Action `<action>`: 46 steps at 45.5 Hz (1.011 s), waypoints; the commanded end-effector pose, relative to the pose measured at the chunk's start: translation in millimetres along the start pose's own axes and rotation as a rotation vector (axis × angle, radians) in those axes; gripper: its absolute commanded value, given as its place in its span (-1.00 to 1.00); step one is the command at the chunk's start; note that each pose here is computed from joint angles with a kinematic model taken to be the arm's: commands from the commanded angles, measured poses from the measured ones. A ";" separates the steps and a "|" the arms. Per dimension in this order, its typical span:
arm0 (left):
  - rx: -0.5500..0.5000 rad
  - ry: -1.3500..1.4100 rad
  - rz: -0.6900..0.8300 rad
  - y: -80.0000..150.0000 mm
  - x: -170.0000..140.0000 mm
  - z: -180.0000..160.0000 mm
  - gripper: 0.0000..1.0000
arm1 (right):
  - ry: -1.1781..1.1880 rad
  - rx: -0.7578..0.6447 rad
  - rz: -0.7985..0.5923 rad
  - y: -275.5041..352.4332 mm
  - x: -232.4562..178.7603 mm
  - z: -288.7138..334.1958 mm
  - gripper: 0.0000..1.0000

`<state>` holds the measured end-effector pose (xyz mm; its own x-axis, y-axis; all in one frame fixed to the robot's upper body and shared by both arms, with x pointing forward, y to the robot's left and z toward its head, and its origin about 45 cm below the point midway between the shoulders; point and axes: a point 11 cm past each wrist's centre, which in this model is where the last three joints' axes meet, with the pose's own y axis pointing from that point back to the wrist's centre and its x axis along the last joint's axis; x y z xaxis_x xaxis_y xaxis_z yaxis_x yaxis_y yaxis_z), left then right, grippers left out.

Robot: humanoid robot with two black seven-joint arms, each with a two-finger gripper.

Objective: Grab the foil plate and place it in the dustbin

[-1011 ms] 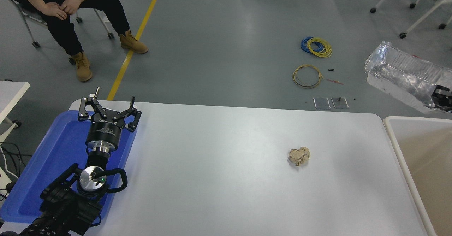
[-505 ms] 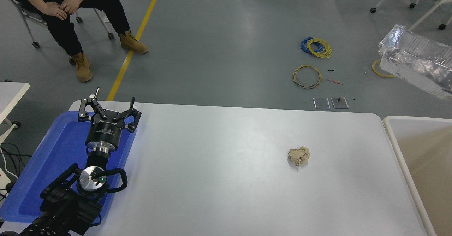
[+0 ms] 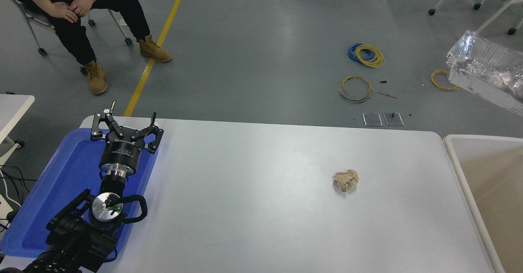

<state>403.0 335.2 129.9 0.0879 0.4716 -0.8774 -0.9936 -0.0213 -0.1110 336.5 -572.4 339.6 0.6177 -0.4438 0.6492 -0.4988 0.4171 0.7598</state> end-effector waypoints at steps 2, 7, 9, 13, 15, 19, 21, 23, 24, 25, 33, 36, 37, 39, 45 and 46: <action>0.000 0.000 0.000 0.0 0.1 0.0 1.00 | -0.030 -0.148 0.061 -45.5 -8.8 68.3 -1.00; 0.000 0.000 0.000 0.0 0.1 0.0 1.00 | -0.062 -0.161 0.066 -75.4 -36.1 85.8 -1.00; 0.000 0.000 0.000 0.0 0.1 0.0 1.00 | -0.075 -0.161 0.072 -83.7 -47.2 91.4 -1.00; -0.001 0.001 0.001 0.0 0.1 0.1 1.00 | -0.105 -0.157 0.083 -98.4 -69.4 98.0 -1.00; -0.001 0.001 -0.001 -0.2 -0.3 -0.1 1.00 | -0.115 -0.167 0.087 -103.8 -80.9 105.2 -1.00; -0.001 0.001 0.001 0.0 0.1 0.1 1.00 | -0.121 -0.189 0.107 -111.4 -96.9 120.2 -1.00; 0.000 0.000 0.000 0.0 0.1 0.0 1.00 | -0.121 -0.196 0.118 -114.4 -101.1 124.8 -1.00; 0.000 0.000 0.000 0.0 0.1 0.0 1.00 | -0.124 -0.199 0.127 -117.3 -105.5 128.4 -1.00; -0.001 0.001 0.001 0.0 0.1 0.1 1.00 | -0.128 -0.201 0.126 -119.0 -109.6 130.8 -1.00; 0.000 0.000 -0.001 -0.6 -0.5 0.1 1.00 | -0.133 -0.205 0.124 -120.2 -113.9 133.7 -1.00; -0.001 0.001 -0.001 -0.6 -0.5 0.2 1.00 | -0.150 -0.215 0.121 -131.6 -142.0 144.5 -1.00; 0.000 0.000 -0.001 -0.6 -0.5 0.1 1.00 | -0.153 -0.216 0.119 -134.2 -149.2 146.4 -1.00; 0.000 0.000 -0.001 -0.6 -0.5 0.1 1.00 | -0.154 -0.215 0.118 -135.5 -152.1 145.7 -1.00; -0.001 0.001 -0.001 -0.6 -0.5 0.2 1.00 | -0.154 -0.213 0.111 -137.8 -158.1 144.6 -1.00; 0.000 0.000 -0.001 -0.6 -0.5 0.1 1.00 | -0.146 -0.214 0.118 -142.5 -171.1 143.1 -1.00; 0.000 0.000 -0.003 -0.7 -1.0 0.0 1.00 | -0.146 -0.212 0.114 -143.8 -175.0 141.9 -1.00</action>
<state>403.4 335.1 130.3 0.0886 0.4714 -0.8774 -0.9935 -0.0214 -0.1118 233.3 -671.8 149.0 0.4686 -0.4862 0.7376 -0.4207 0.6114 0.6703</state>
